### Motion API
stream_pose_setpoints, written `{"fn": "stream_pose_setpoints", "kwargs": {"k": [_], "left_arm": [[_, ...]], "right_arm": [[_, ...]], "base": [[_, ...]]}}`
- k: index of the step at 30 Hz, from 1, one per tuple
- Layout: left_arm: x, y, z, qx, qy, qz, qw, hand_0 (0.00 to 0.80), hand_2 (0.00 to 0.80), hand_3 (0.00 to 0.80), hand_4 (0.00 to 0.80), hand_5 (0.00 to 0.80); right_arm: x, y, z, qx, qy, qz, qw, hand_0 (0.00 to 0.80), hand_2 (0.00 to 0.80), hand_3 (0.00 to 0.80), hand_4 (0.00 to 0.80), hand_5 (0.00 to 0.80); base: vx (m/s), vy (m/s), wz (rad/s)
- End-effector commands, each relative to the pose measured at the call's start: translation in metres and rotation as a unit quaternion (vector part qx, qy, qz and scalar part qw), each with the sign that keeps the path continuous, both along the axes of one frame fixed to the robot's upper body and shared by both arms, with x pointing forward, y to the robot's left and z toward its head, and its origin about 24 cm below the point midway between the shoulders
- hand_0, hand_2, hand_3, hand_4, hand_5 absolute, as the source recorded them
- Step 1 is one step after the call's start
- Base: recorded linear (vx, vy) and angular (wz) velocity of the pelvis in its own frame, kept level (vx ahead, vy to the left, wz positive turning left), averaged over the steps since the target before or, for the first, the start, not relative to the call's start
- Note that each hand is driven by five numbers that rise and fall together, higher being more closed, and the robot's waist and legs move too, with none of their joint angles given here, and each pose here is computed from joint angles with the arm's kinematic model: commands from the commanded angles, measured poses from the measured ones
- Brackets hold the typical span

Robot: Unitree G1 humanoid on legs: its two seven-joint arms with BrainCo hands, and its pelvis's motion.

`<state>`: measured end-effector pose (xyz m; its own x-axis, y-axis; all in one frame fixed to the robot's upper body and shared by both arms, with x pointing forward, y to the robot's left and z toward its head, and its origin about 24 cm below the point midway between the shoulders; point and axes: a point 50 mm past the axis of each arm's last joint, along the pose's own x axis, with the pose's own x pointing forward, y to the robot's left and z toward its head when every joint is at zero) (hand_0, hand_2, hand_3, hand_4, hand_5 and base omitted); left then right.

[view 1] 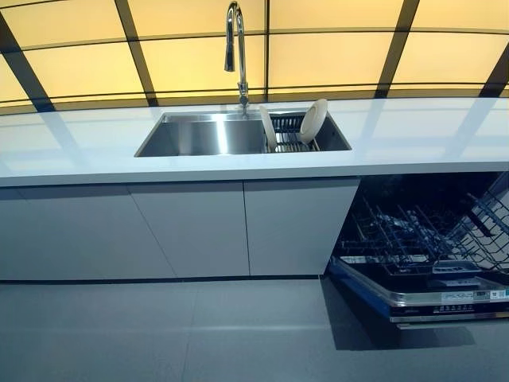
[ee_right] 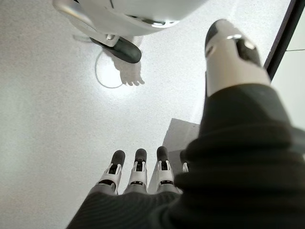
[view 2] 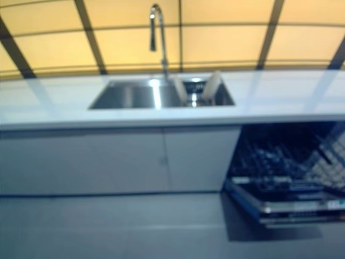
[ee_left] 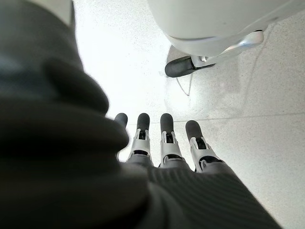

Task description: Take plates into dishwasher

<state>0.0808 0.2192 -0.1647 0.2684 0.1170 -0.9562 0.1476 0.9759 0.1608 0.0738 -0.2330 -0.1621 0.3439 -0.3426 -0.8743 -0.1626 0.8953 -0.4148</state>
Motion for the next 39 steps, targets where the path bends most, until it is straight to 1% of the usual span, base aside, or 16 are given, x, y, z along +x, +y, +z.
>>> {"fn": "stream_pose_setpoints", "kwargs": {"k": [1, 3, 7, 11, 16, 29, 39], "left_arm": [[0.0231, -0.0026, 0.003, 0.01, -0.025, 0.003, 1.0, 0.0, 0.0, 0.0, 0.0, 0.0], [0.025, -0.0039, 0.0034, -0.008, -0.03, 0.014, 0.999, 0.0, 0.0, 0.0, 0.0, 0.0], [0.0206, -0.007, 0.0017, -0.029, -0.014, 0.014, 0.999, 0.0, 0.0, 0.0, 0.0, 0.0], [0.0206, -0.0042, 0.0023, -0.019, -0.028, 0.019, 0.999, 0.0, 0.0, 0.0, 0.0, 0.0], [0.019, -0.0054, 0.0018, -0.024, -0.024, 0.017, 0.999, 0.0, 0.0, 0.0, 0.0, 0.0], [0.0202, -0.0071, 0.0017, -0.025, -0.021, 0.016, 0.999, 0.0, 0.0, 0.0, 0.0, 0.0], [0.0189, -0.0053, 0.0015, -0.016, -0.014, 0.009, 1.0, 0.0, 0.0, 0.0, 0.0, 0.0]], "right_arm": [[0.0188, -0.0027, 0.0029, -0.01, -0.004, 0.022, 1.0, 0.0, 0.0, 0.0, 0.0, 0.0], [0.0181, -0.0029, 0.0025, -0.005, 0.003, 0.014, 1.0, 0.0, 0.0, 0.0, 0.0, 0.0], [0.0174, -0.004, 0.0022, -0.003, 0.008, 0.007, 1.0, 0.0, 0.0, 0.0, 0.0, 0.0], [0.0144, -0.0035, 0.0011, 0.004, 0.019, 0.012, 1.0, 0.0, 0.0, 0.0, 0.0, 0.0], [0.0137, -0.0032, 0.0005, 0.014, 0.026, 0.009, 1.0, 0.0, 0.0, 0.0, 0.0, 0.0], [0.0185, -0.005, 0.0021, 0.006, 0.028, 0.013, 0.999, 0.0, 0.0, 0.0, 0.0, 0.0], [0.0164, -0.0033, 0.0011, 0.009, 0.039, 0.013, 0.999, 0.0, 0.0, 0.0, 0.0, 0.0]], "base": [[0.0, 0.0, 0.0], [0.0, 0.0, 0.0], [0.0, 0.0, 0.0], [0.0, 0.0, 0.0], [0.0, 0.0, 0.0], [0.0, 0.0, 0.0], [0.013, -0.06, 0.0]]}}
